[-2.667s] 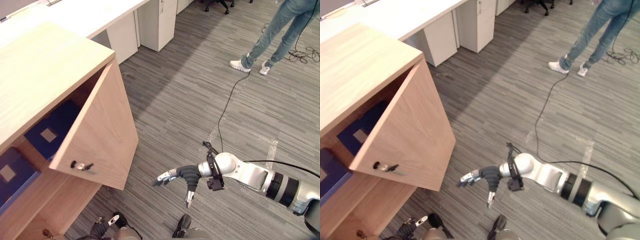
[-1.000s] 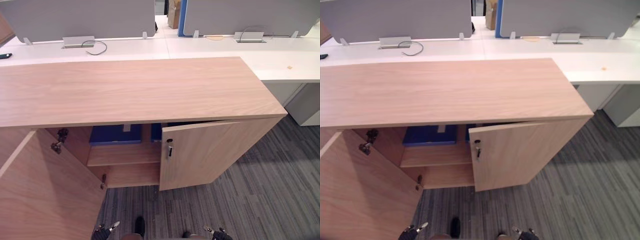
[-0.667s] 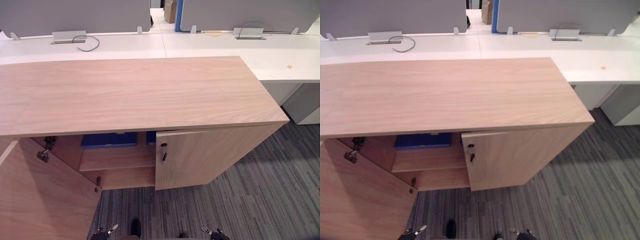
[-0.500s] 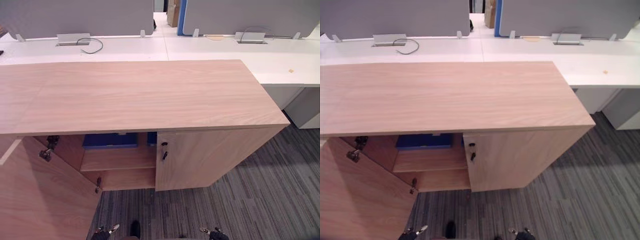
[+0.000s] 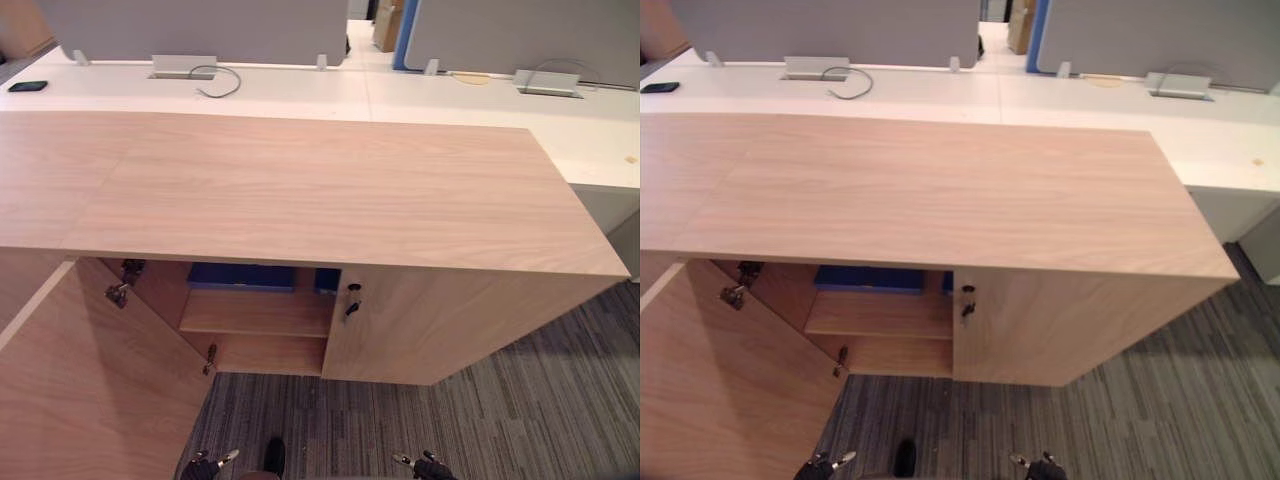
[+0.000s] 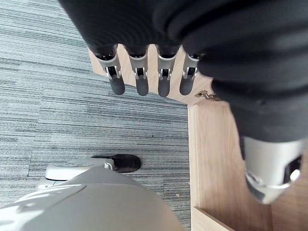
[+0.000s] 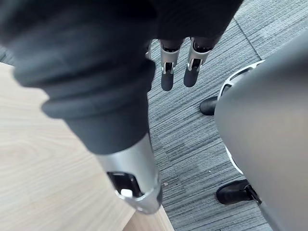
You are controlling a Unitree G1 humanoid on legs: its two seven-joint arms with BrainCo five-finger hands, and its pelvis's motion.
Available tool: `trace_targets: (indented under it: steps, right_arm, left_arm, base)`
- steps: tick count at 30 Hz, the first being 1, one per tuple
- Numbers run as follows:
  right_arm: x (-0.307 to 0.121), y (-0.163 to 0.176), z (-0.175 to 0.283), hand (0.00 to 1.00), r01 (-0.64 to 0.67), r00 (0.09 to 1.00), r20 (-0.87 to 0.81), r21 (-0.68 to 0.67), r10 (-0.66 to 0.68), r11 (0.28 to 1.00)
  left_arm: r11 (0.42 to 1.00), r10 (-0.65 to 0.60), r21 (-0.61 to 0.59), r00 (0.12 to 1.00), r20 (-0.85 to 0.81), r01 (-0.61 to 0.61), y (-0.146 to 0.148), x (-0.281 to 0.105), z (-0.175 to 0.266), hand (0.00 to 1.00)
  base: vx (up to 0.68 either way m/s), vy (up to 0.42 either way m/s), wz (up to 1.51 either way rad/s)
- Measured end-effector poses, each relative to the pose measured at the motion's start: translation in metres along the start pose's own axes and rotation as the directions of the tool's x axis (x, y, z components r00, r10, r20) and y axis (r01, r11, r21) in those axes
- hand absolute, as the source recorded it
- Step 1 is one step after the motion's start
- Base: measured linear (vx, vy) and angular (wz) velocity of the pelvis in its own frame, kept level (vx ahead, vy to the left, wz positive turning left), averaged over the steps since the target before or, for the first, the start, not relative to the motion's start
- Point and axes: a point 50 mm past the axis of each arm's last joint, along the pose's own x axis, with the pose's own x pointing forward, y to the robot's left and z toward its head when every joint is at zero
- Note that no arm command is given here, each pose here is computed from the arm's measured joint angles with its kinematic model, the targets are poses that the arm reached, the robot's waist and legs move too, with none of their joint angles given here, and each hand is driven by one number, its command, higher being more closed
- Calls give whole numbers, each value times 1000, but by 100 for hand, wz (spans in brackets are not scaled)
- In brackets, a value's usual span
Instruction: Walk over to the cabinet, pick up the folder, carry it to the office cabinet, place the folder inside the office cabinet, then close the office cabinet door
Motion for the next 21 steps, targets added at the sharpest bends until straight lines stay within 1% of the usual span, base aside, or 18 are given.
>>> trace_targets:
  steps: [3, 5, 6, 10, 11, 15, 17, 19, 21]
  right_arm:
    - [0, 1, 0, 0, -2, 1000, 1, 1, 2, 1000]
    - [0, 2, 0, 0, -4, 1000, 1, 2, 4, 1000]
    - [0, 2, 0, 0, -4, 1000, 2, 1, 4, 1000]
    - [0, 2, 1, 0, -4, 1000, 6, 0, 4, 1000]
    - [0, 1, 2, 0, -2, 1000, 9, 0, 2, 1000]
    - [1, -2, 3, 0, 11, 1000, 4, 8, -11, 1000]
    - [1, -13, 6, 0, 42, 999, 6, 15, -42, 999]
    - [1, -16, 9, 0, 58, 998, 18, 49, -59, 997]
    - [1, -18, 5, 0, 75, 997, -6, 107, -75, 991]
  left_arm:
    - [1000, 3, -17, 1000, -4, -3, 0, 0, 0, 0]
    - [999, 7, -49, 1000, -8, -8, 1, 0, -1, 0]
    - [995, 17, -94, 1000, -15, -19, 2, 0, -3, 0]
    - [982, 37, -182, 999, -32, -42, 3, -1, -6, 0]
    - [974, 47, -221, 998, -36, -54, 4, -2, -7, 0]
    - [946, 88, -311, 996, -13, -88, 10, -1, 1, 0]
    - [925, 88, -363, 993, -75, -109, 4, -7, -20, 0]
    - [917, 85, -383, 992, -98, -117, 0, -10, -27, 0]
    - [911, 89, -395, 992, -87, -116, 0, -9, -23, 0]
  base:
    - [37, -22, 34]
    - [14, -21, 33]
    - [-7, -19, 30]
    - [-41, -16, 37]
    - [-59, 10, 40]
    - [-71, 65, 94]
    - [120, 177, 39]
    - [154, 248, 70]
    - [72, 189, 124]
